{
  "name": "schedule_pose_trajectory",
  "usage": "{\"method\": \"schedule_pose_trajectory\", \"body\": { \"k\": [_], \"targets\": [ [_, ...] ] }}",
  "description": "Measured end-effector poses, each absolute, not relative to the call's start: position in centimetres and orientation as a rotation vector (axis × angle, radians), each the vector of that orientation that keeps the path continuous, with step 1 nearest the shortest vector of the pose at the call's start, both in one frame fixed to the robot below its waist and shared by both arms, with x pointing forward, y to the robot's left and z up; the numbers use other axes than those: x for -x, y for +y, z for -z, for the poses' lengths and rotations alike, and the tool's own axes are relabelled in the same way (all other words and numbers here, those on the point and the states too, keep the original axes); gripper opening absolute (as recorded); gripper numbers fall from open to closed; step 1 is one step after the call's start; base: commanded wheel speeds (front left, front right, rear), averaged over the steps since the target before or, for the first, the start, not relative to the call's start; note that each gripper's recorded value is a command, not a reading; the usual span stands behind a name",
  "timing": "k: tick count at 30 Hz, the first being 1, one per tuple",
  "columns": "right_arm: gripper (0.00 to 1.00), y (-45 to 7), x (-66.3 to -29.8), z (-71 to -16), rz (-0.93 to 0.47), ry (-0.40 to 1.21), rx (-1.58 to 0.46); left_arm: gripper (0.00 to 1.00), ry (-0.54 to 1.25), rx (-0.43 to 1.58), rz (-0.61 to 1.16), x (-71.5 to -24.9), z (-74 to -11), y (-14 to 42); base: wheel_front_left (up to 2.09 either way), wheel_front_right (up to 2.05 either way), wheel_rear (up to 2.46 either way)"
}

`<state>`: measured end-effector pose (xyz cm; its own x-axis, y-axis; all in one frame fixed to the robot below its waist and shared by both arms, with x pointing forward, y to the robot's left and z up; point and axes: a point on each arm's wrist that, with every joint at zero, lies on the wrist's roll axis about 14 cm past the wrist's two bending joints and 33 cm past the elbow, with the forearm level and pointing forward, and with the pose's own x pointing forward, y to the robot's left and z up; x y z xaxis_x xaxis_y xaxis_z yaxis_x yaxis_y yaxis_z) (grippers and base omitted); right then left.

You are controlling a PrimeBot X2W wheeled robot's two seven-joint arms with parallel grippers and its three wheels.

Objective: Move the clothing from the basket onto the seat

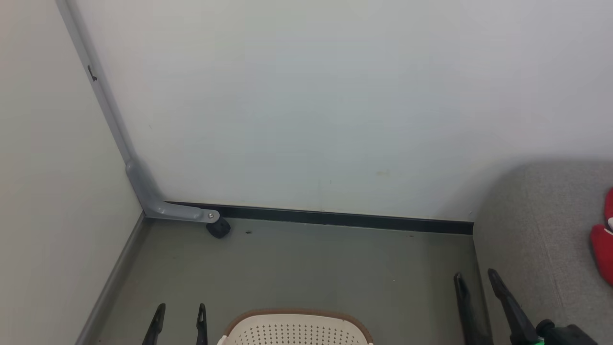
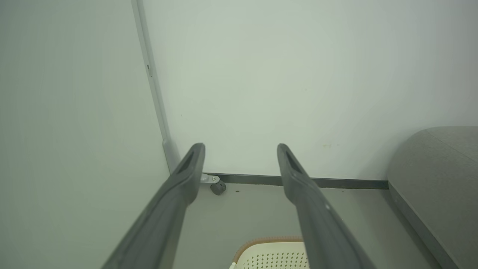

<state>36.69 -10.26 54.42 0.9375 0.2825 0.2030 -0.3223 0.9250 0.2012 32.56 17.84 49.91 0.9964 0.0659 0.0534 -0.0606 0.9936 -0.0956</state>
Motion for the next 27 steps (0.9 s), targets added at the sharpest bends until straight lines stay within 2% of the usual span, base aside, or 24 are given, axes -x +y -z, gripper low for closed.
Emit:
{"method": "schedule_pose_trajectory", "body": {
  "k": [11, 27],
  "targets": [
    [1.00, -11.5, -35.3, -51.2, -0.251, -0.081, -0.171, 1.00, -0.056, 0.092, -0.048, -32.7, -49.9, 17.4, 0.00, 0.00, 0.00],
    [1.00, -12.6, -34.8, -50.4, -0.212, -0.062, -0.150, 1.00, -0.041, 0.096, -0.008, -33.0, -49.5, 16.5, 0.00, 0.00, 0.00]
  ]
}}
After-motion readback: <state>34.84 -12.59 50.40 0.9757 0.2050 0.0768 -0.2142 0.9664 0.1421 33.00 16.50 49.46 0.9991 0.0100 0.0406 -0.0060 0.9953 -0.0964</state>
